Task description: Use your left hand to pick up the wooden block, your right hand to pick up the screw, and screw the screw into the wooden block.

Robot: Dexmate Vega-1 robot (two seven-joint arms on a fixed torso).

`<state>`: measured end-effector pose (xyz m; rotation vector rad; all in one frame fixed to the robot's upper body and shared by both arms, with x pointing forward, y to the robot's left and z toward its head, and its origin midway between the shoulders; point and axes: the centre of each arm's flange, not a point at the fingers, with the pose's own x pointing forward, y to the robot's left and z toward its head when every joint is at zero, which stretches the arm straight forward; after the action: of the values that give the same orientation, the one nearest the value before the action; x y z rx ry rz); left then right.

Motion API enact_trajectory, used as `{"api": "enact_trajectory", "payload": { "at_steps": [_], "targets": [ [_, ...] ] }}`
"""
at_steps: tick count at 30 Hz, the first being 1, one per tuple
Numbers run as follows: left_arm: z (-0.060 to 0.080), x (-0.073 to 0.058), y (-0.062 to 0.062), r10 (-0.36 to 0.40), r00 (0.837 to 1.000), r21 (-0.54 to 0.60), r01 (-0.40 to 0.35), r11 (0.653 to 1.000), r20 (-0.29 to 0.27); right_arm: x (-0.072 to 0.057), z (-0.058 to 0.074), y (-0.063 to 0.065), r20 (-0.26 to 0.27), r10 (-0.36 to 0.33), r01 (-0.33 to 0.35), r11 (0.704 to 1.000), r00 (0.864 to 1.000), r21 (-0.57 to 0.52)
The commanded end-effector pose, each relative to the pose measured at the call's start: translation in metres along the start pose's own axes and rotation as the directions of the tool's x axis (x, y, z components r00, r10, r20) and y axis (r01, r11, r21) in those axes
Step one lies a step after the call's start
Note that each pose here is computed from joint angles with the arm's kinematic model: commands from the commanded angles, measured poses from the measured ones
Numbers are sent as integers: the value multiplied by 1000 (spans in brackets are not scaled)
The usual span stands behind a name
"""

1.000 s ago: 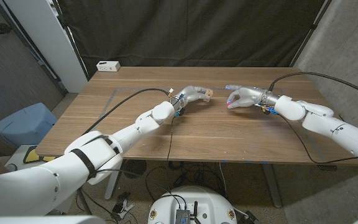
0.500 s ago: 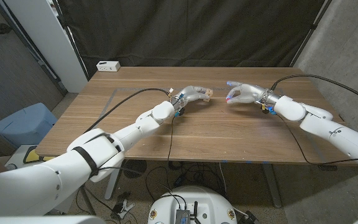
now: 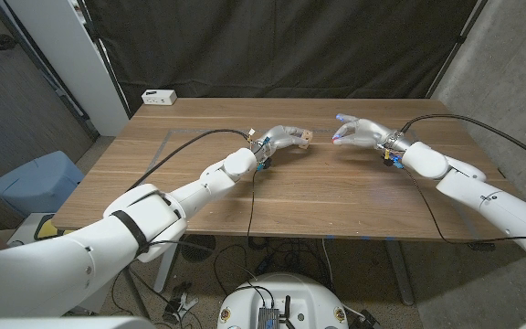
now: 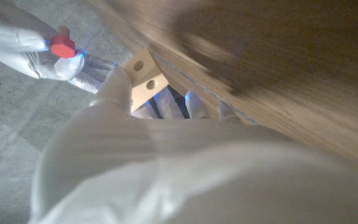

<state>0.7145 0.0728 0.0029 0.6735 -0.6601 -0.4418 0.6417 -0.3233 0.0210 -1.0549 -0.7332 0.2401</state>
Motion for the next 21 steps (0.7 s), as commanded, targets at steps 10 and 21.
{"api": "enact_trajectory", "payload": {
  "at_steps": [10,21],
  "targets": [
    [2,2,1,4,1000,-3,-4,1000,10,0,5,5,-59,-157,166,956,986,242],
    [8,6,-3,9,1000,-16,-8,1000,25,3,13,14,-102,-259,278,899,961,339]
  ]
}}
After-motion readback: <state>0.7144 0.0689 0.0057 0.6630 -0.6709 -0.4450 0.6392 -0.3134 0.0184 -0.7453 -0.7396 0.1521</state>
